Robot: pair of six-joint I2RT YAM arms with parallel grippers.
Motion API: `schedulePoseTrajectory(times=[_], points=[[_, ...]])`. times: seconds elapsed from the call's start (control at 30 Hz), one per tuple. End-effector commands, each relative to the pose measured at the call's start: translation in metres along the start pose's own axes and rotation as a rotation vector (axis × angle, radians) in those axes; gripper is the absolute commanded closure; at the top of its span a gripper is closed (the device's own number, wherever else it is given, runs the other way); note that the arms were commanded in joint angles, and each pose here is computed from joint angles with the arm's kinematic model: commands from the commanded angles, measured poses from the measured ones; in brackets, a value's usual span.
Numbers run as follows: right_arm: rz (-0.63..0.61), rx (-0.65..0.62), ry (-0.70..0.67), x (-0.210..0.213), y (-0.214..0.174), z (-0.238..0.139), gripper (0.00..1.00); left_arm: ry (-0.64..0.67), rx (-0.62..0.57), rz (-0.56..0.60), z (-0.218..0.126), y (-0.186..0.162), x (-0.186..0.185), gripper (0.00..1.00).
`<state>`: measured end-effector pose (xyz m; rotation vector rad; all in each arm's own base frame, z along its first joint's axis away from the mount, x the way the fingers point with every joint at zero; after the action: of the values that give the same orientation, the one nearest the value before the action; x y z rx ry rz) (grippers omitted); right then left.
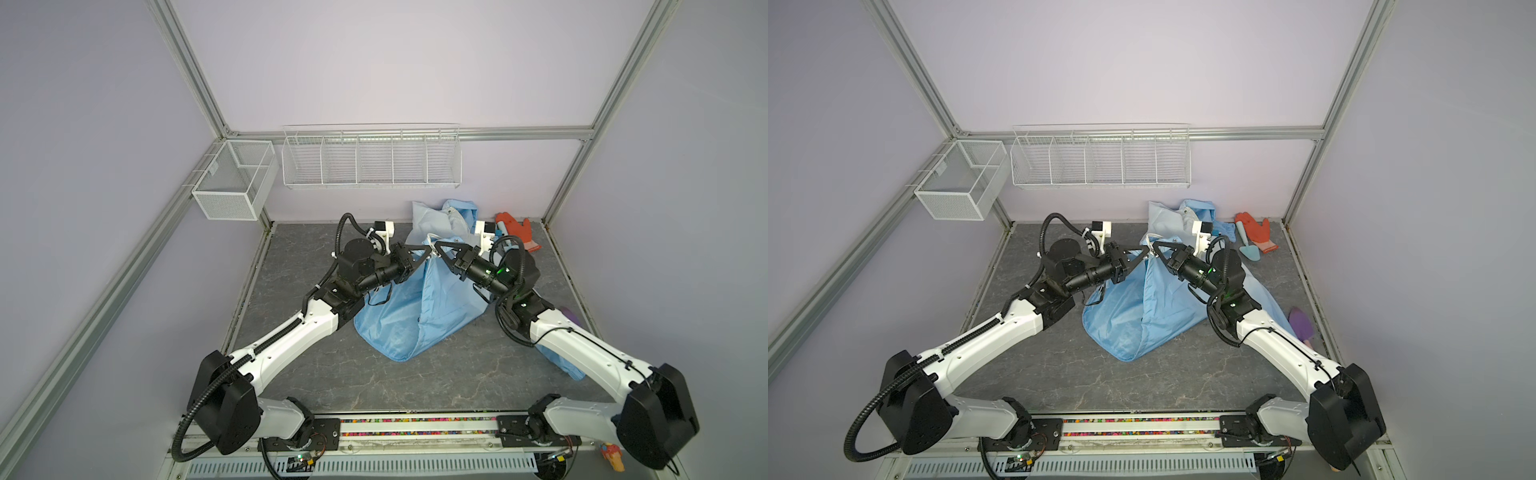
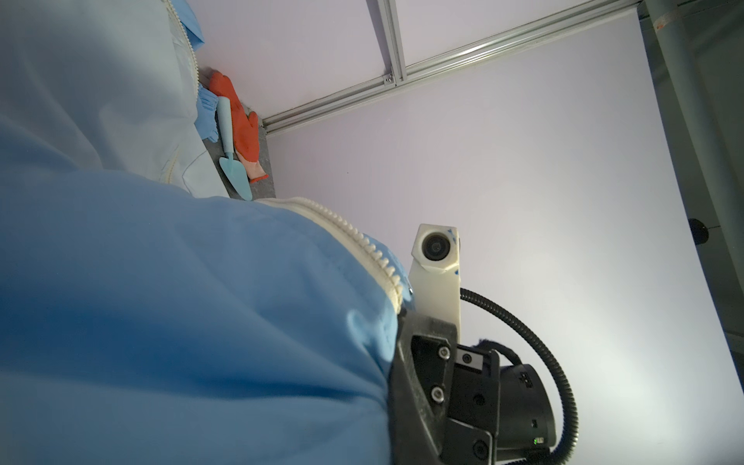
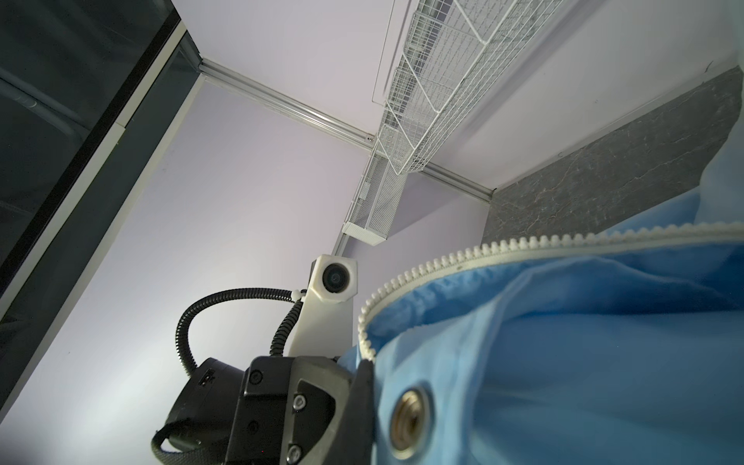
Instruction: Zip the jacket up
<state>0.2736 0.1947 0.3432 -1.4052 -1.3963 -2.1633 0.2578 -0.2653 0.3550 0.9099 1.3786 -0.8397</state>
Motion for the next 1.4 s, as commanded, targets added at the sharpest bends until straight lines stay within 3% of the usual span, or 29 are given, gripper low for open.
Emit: schedulePoseTrajectory(times=[0.0,0.27,0.67,0.8,0.9,1.07,1.2,1.3,1.33,1.37], points=[[-0.026,-0.052,-0.035,0.0,0.006,-0.008,0.93,-0.069,-0.008,0.001,0.001,-0.002,-0.007,1.0],[-0.003,-0.064,-0.046,0.004,0.008,-0.014,0.93,-0.074,-0.137,-0.052,-0.001,0.008,0.012,1.0],[-0.002,-0.056,-0.058,-0.002,0.004,-0.014,0.93,-0.122,-0.171,-0.096,0.008,0.016,0.014,1.0],[-0.013,-0.061,-0.043,0.002,0.009,-0.011,0.93,-0.078,-0.175,-0.143,-0.003,0.017,0.034,1.0],[-0.035,-0.04,-0.05,-0.002,0.008,-0.009,0.93,0.061,-0.173,-0.22,-0.018,0.016,0.068,1.0],[-0.083,0.092,-0.132,-0.038,-0.018,-0.01,0.93,0.405,-0.052,-0.285,-0.04,-0.002,0.141,1.0],[-0.113,0.177,-0.214,-0.06,-0.04,-0.015,0.93,0.537,-0.017,-0.36,-0.056,-0.014,0.195,1.0],[-0.092,0.186,-0.227,-0.067,-0.048,-0.017,0.93,0.612,-0.04,-0.373,-0.069,-0.018,0.215,1.0],[-0.088,0.186,-0.234,-0.068,-0.048,-0.017,0.93,0.632,-0.045,-0.375,-0.072,-0.019,0.218,0.97],[-0.091,0.189,-0.235,-0.067,-0.048,-0.017,0.93,0.65,-0.05,-0.377,-0.076,-0.021,0.219,0.84]])
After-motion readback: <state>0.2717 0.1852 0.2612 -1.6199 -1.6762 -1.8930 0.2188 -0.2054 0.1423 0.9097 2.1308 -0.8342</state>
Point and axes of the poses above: each gripper's point midway between its finger pads, its own z axis out along the fingers, its own x axis along the line the jaws close on, y = z × x, the point moved 9 cm from there along -z, back along the fingers, and after that the axes turned 15 degrees about -z, right-handed, at the moved point
